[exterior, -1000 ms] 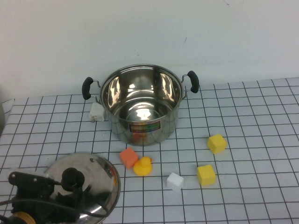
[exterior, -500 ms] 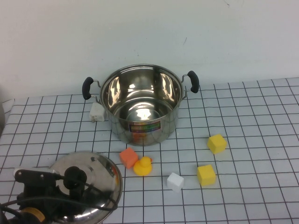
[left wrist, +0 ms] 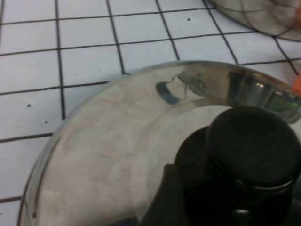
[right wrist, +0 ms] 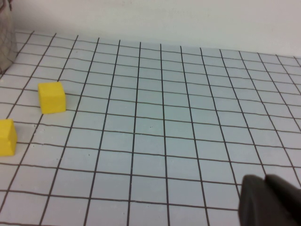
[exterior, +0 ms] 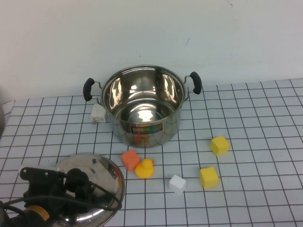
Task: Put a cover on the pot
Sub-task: Pick up the pot lid
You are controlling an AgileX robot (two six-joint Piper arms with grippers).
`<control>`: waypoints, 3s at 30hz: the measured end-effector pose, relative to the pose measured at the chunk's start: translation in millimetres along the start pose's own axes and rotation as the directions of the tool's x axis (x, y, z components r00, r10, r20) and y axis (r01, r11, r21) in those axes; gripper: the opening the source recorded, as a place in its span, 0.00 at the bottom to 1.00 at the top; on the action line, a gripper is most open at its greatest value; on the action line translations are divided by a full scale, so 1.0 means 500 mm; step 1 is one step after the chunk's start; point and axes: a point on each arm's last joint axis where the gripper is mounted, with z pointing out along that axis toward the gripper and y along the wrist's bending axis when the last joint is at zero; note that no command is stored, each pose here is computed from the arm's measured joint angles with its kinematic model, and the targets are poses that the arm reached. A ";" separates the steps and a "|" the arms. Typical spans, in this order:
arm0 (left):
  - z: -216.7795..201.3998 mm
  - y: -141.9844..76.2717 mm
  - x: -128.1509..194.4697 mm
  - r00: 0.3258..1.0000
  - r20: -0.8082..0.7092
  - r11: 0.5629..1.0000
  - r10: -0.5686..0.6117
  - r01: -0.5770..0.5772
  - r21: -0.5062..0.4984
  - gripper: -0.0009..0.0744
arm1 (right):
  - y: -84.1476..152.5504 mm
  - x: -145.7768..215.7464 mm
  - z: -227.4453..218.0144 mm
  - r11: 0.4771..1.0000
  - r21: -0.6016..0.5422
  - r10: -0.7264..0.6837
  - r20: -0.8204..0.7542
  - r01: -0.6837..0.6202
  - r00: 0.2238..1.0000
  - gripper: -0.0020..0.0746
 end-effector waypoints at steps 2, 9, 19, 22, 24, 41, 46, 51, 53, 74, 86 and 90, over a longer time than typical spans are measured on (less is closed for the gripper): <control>0.000 0.001 0.001 1.000 -0.001 1.000 -0.002 0.002 -0.004 0.80 | 0.000 0.000 0.000 1.000 0.000 0.000 0.000 0.000 1.000 0.04; 0.013 0.009 -0.011 0.999 0.024 0.998 -0.037 0.038 -0.044 0.80 | 0.000 0.000 0.000 1.000 0.000 0.000 0.000 0.000 1.000 0.04; 0.032 0.008 -0.030 0.998 0.061 0.999 -0.035 0.037 -0.027 0.80 | 0.000 0.000 0.000 1.000 0.000 0.000 0.000 0.000 1.000 0.04; 0.034 0.009 -0.030 0.997 0.061 0.999 -0.036 0.038 -0.029 0.76 | 0.000 0.000 0.000 1.000 0.000 0.000 0.000 0.000 1.000 0.04; 0.035 0.009 -0.029 0.998 0.060 0.999 -0.036 0.038 -0.029 0.73 | 0.000 0.000 0.000 1.000 0.000 0.000 0.000 0.000 1.000 0.04; 0.040 0.009 -0.036 0.997 0.071 0.999 -0.033 0.035 -0.025 0.63 | 0.000 0.000 0.000 1.000 0.000 0.000 0.000 0.000 1.000 0.04; 0.049 0.008 -0.045 0.996 0.090 0.999 -0.027 0.028 -0.016 0.62 | 0.000 0.000 0.000 1.000 0.000 0.000 0.000 0.000 1.000 0.04; 0.049 0.008 -0.046 0.995 0.092 0.999 -0.027 0.029 -0.019 0.63 | 0.000 0.000 0.000 1.000 0.000 0.000 0.000 0.000 1.000 0.04; 0.049 0.009 -0.046 0.995 0.092 0.999 -0.029 0.031 -0.023 0.65 | 0.000 0.000 0.000 1.000 0.000 0.000 0.000 0.000 1.000 0.04; 0.050 0.004 -0.034 1.000 0.026 1.000 0.002 -0.002 0.005 0.48 | 0.000 0.000 0.000 1.000 0.000 0.000 0.000 0.000 1.000 0.04; 0.027 0.011 -0.021 0.999 0.029 0.999 -0.012 0.014 -0.044 0.44 | 0.000 0.000 0.000 1.000 0.000 -0.001 0.000 0.001 1.000 0.04; -0.009 0.022 -0.029 0.998 0.049 0.990 -0.030 0.036 -0.134 0.44 | 0.000 0.000 0.000 1.000 0.000 -0.001 0.000 0.001 1.000 0.04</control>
